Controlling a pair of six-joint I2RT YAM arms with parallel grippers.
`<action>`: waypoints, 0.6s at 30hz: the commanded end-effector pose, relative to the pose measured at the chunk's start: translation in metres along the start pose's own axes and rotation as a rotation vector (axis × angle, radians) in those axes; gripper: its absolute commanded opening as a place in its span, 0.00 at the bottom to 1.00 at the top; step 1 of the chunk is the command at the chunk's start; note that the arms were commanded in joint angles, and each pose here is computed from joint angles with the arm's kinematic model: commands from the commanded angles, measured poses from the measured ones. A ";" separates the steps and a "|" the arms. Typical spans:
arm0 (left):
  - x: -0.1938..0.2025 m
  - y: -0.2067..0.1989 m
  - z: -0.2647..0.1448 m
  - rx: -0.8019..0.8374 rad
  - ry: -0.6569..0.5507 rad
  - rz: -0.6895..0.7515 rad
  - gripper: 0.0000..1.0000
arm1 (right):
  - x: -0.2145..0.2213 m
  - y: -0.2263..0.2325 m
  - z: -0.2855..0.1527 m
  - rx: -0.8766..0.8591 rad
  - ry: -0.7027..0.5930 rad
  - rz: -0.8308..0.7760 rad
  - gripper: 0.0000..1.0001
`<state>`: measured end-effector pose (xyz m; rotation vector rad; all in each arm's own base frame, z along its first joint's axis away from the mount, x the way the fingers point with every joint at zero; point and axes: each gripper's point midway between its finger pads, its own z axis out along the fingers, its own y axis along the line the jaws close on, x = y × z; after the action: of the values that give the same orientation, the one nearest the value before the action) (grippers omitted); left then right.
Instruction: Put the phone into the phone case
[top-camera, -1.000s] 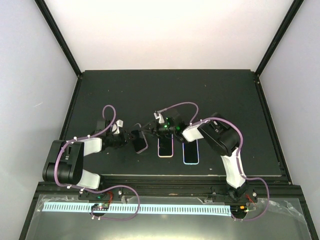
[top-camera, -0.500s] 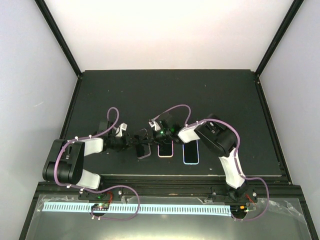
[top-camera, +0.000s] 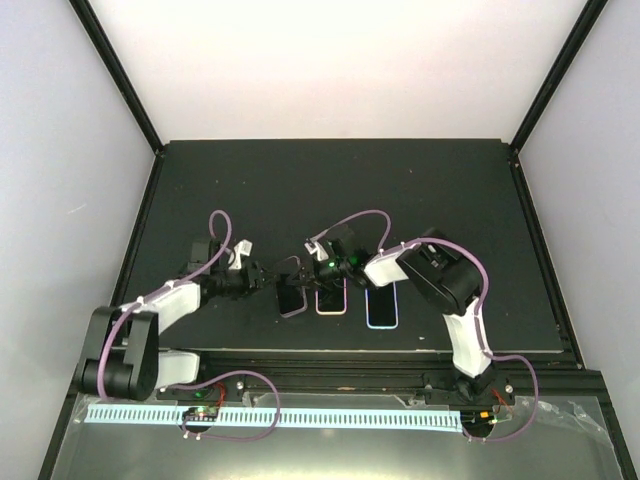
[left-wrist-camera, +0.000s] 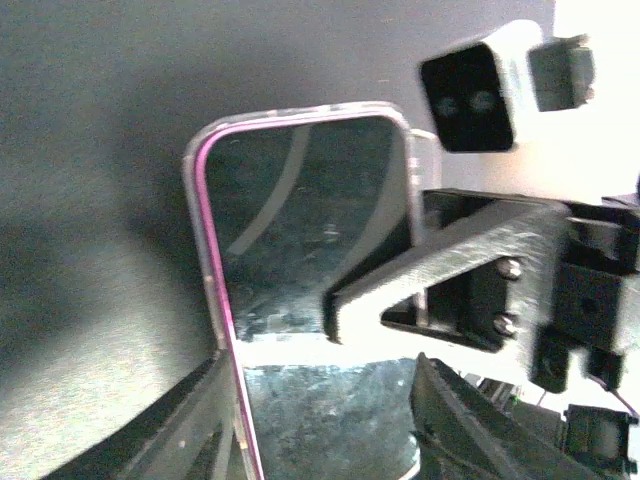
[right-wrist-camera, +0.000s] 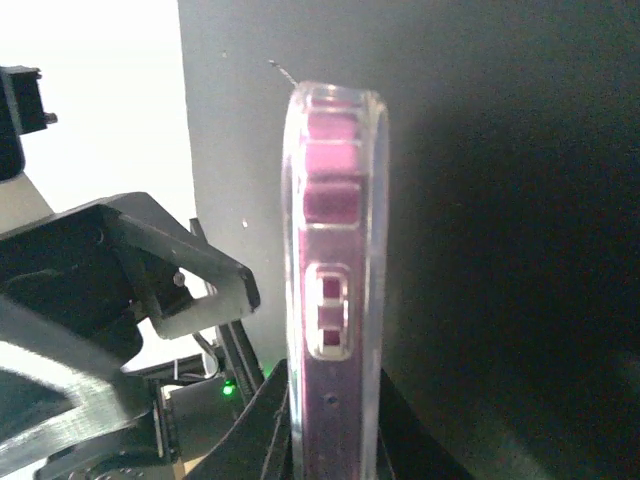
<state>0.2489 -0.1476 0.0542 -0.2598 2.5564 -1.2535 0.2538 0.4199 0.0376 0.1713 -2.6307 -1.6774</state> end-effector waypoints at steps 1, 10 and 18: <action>-0.009 -0.037 -0.020 0.115 -0.035 0.064 0.55 | -0.008 0.058 -0.024 -0.150 -0.034 -0.109 0.13; -0.022 -0.093 -0.066 0.245 -0.105 0.180 0.79 | 0.003 0.124 -0.062 -0.325 -0.045 -0.206 0.13; -0.017 -0.138 -0.093 0.410 -0.114 0.255 0.82 | 0.021 0.172 -0.096 -0.469 -0.051 -0.278 0.14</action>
<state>0.2468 -0.1513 0.1845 -0.0115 2.1981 -1.4594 0.2376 0.4091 0.1812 0.3610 -2.3884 -2.1608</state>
